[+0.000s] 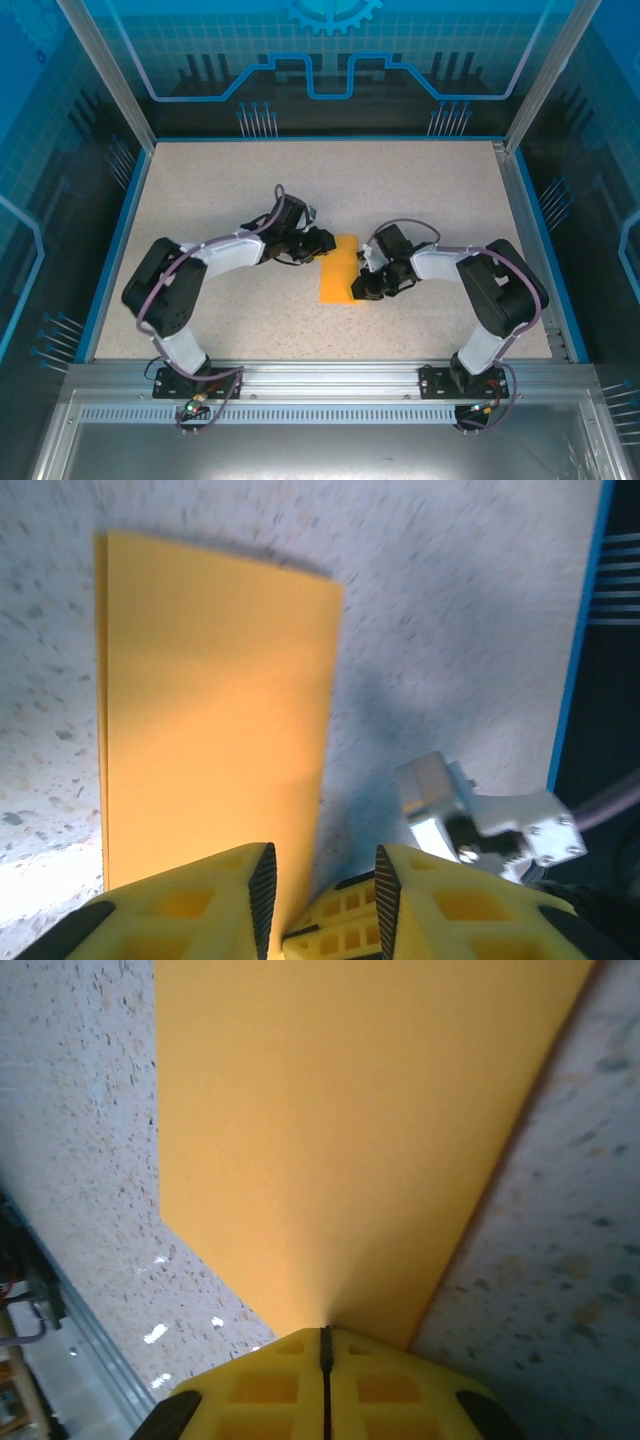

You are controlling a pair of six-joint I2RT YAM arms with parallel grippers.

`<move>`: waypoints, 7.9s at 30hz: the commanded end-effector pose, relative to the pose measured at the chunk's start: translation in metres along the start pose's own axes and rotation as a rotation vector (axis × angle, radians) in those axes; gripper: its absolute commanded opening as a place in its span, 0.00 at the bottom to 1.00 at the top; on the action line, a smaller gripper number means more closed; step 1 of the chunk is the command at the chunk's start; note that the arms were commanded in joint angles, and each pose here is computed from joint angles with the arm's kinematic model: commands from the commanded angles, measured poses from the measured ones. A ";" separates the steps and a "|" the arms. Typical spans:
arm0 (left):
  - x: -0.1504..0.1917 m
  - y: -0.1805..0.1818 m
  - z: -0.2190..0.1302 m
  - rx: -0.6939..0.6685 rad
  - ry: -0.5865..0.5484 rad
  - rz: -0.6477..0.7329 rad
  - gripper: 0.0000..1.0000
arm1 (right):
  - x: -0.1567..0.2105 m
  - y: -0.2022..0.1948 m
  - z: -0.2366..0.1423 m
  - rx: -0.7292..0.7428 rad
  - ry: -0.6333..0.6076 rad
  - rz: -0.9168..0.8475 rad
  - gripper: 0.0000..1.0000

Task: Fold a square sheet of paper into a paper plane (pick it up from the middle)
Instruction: Fold the square sheet of paper in half at the center of the table, then fold the triangle a second time at the center of the table.

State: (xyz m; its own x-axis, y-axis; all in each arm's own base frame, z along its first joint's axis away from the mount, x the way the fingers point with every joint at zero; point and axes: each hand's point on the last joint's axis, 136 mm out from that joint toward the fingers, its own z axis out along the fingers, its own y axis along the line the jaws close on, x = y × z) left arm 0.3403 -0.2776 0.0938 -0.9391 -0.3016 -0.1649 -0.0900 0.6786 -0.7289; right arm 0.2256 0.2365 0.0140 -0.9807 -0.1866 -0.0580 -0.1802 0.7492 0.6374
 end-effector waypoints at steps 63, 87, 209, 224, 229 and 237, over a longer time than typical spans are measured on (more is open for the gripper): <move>0.004 0.051 -0.006 -0.027 0.075 -0.191 0.47 | -0.073 0.006 -0.025 0.041 -0.230 0.159 0.15; 0.012 0.055 0.003 -0.035 0.118 -0.192 0.49 | -0.027 -0.049 0.012 0.159 -0.085 0.296 0.12; -0.017 0.005 0.024 0.252 0.207 -0.092 0.65 | -0.019 -0.060 0.029 0.068 -0.075 0.355 0.06; 0.034 0.038 0.005 0.083 0.258 -0.080 0.33 | -0.031 -0.042 0.021 0.014 -0.110 0.323 0.08; 0.033 0.037 0.004 0.086 0.253 -0.090 0.11 | -0.041 -0.026 0.010 -0.030 -0.153 0.281 0.10; 0.024 0.031 0.002 0.057 0.246 -0.113 0.08 | -0.052 0.010 -0.042 0.001 -0.322 0.105 0.32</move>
State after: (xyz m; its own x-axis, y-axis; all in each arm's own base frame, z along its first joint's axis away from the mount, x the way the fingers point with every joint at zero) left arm 0.3112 -0.2655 0.0529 -0.9788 -0.1870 0.0833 -0.1812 0.6022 -0.7775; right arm 0.2789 0.2317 0.0363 -0.9837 0.1247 -0.1294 -0.0005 0.7183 0.6957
